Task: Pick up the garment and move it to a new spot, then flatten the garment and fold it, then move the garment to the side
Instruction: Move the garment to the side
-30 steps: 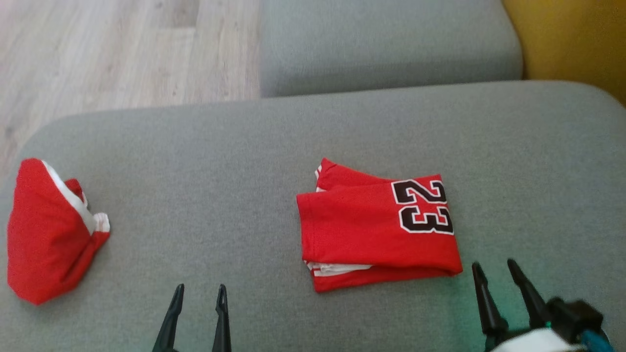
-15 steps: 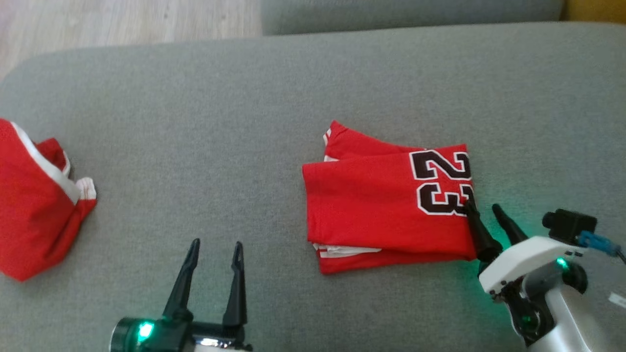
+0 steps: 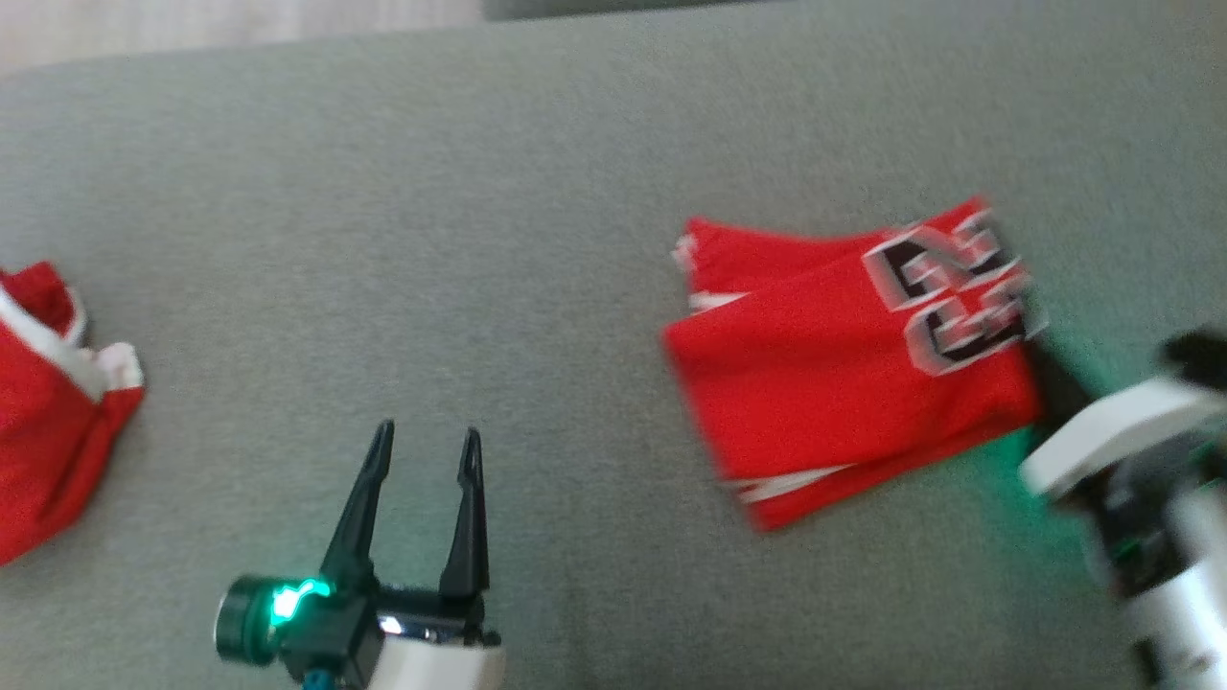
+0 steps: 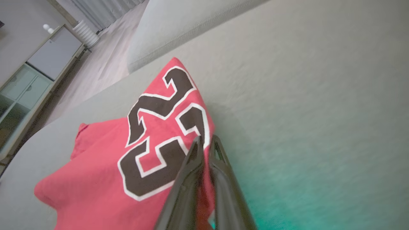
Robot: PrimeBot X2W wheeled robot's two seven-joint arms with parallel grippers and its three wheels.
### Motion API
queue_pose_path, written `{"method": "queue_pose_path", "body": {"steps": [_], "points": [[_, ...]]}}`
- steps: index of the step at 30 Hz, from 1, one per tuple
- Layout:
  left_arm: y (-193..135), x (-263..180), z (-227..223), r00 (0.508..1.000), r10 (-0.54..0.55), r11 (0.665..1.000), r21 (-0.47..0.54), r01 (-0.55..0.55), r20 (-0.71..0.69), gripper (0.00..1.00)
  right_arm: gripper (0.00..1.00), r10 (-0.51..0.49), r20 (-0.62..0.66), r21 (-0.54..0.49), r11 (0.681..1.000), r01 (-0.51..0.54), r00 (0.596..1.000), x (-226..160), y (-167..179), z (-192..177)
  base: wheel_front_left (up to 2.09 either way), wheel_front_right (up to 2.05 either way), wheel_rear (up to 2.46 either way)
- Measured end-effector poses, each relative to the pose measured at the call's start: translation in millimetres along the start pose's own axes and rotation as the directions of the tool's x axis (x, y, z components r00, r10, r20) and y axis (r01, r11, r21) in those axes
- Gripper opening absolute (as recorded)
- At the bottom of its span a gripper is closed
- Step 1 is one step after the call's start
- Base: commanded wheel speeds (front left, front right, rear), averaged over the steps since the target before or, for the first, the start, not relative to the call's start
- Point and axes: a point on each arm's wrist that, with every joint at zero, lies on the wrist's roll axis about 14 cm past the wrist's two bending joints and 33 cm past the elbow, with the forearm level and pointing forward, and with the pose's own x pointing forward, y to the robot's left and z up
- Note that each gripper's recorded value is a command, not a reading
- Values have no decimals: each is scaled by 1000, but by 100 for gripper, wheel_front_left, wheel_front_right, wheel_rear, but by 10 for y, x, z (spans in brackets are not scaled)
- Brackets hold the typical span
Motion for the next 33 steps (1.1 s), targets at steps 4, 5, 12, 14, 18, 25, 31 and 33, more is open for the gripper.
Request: {"method": "queue_pose_path", "body": {"steps": [4, 5, 12, 14, 18, 25, 31, 33], "points": [[-98, 212, -2, 999, -44, 999, 2, 44, 10, 100, 0, -107, 98, -70, 991, 114, 989, -25, -479, 552, 0, 0, 0], [-124, 267, -11, 998, -55, 998, 3, 55, 11, 100, 0, -138, 117, -80, 986, 147, 984, -46, -604, 663, 0, 0, 0], [-339, 608, -164, 988, -153, 988, -4, 153, -2, 100, 0, -361, 197, -110, 916, 386, 912, -300, -1454, 1137, 0, 0, 0], [-382, 671, -210, 985, -170, 985, -10, 170, -7, 100, 0, -413, 210, -109, 891, 441, 886, -400, -1641, 1203, 0, 0, 0], [-437, 705, -280, 981, -190, 982, -16, 190, -22, 100, 100, -478, 244, -129, 847, 516, 844, -553, -1844, 1322, 0, 0, 0], [-470, 661, -164, 980, -198, 980, -4, 198, 2, 100, 100, -335, 392, -233, 865, 445, 857, -424, -1348, 1548, 0, 0, 0], [-346, 479, 9, 991, -135, 991, -17, 135, 26, 100, 100, -111, 322, -281, 937, 207, 940, -191, -444, 957, 0, 0, 0], [-221, 297, 8, 997, -77, 997, -30, 77, 12, 100, 100, -11, 279, -300, 949, 98, 960, -230, -74, 574, 0, 0, 0]]}}
